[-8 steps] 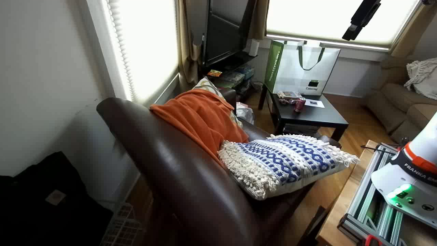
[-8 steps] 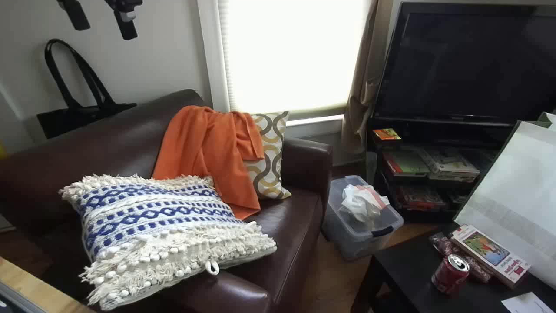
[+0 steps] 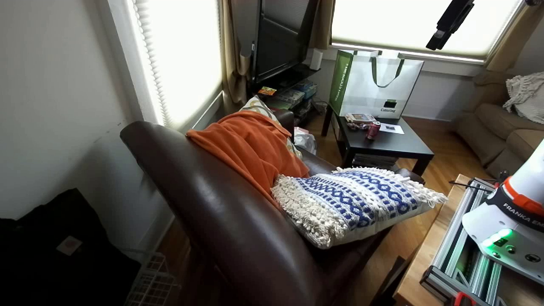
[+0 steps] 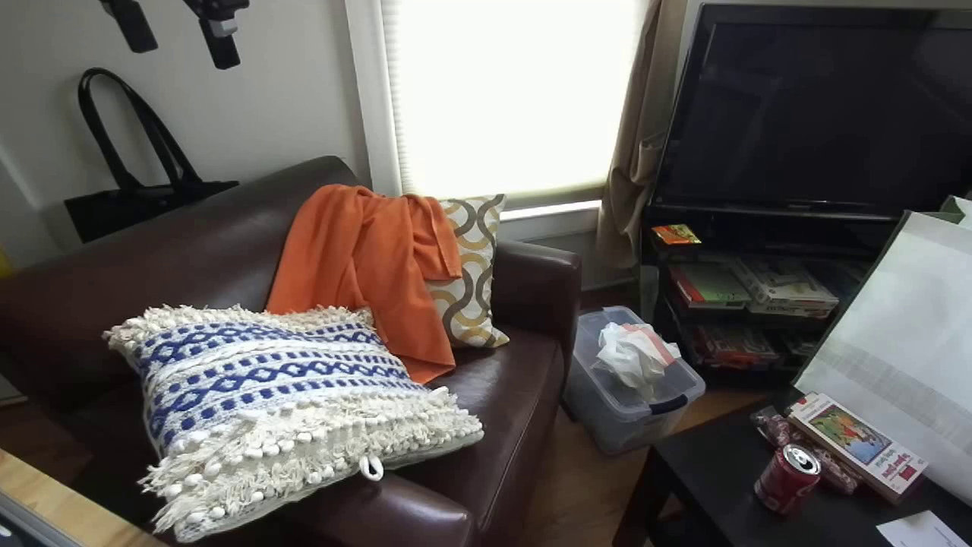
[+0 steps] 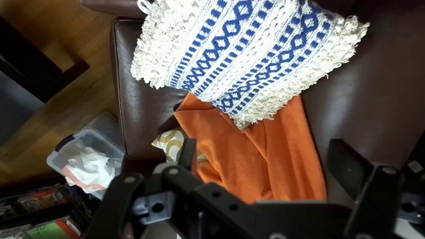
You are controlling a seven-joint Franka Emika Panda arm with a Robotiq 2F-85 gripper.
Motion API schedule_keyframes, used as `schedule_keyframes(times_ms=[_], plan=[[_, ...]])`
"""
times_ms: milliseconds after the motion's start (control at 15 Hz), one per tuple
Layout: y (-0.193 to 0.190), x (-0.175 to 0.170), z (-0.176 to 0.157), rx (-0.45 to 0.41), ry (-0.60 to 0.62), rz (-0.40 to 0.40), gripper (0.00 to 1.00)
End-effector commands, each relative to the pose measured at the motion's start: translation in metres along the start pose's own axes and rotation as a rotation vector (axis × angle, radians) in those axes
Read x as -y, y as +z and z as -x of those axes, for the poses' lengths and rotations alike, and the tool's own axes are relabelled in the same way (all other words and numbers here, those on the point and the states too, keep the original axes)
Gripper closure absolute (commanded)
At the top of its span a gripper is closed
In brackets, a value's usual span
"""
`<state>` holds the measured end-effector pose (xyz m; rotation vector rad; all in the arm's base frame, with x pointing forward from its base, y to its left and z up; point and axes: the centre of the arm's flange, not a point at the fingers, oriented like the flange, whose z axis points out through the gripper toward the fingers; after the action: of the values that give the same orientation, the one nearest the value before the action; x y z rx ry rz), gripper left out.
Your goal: Place the orange towel on the backrest of the sofa
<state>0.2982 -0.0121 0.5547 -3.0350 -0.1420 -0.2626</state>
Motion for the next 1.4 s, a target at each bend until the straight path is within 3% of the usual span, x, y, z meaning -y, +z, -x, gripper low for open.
schedule_keyframes(times_ms=[0,400,533,933,1000,1200,1333], plan=[[0.0,0.0,0.0,0.0,0.0,0.0,0.0],[0.004,-0.005,-0.005,-0.003,-0.017,-0.009,0.0],[0.003,0.024,-0.025,-0.01,-0.059,-0.02,0.0],[0.007,0.055,-0.045,-0.01,-0.121,0.024,0.0],[0.021,0.078,-0.074,0.017,-0.133,0.08,0.0],[0.037,0.13,-0.108,0.04,-0.13,0.118,0.0],[0.047,0.161,-0.126,0.058,-0.164,0.1,0.0]])
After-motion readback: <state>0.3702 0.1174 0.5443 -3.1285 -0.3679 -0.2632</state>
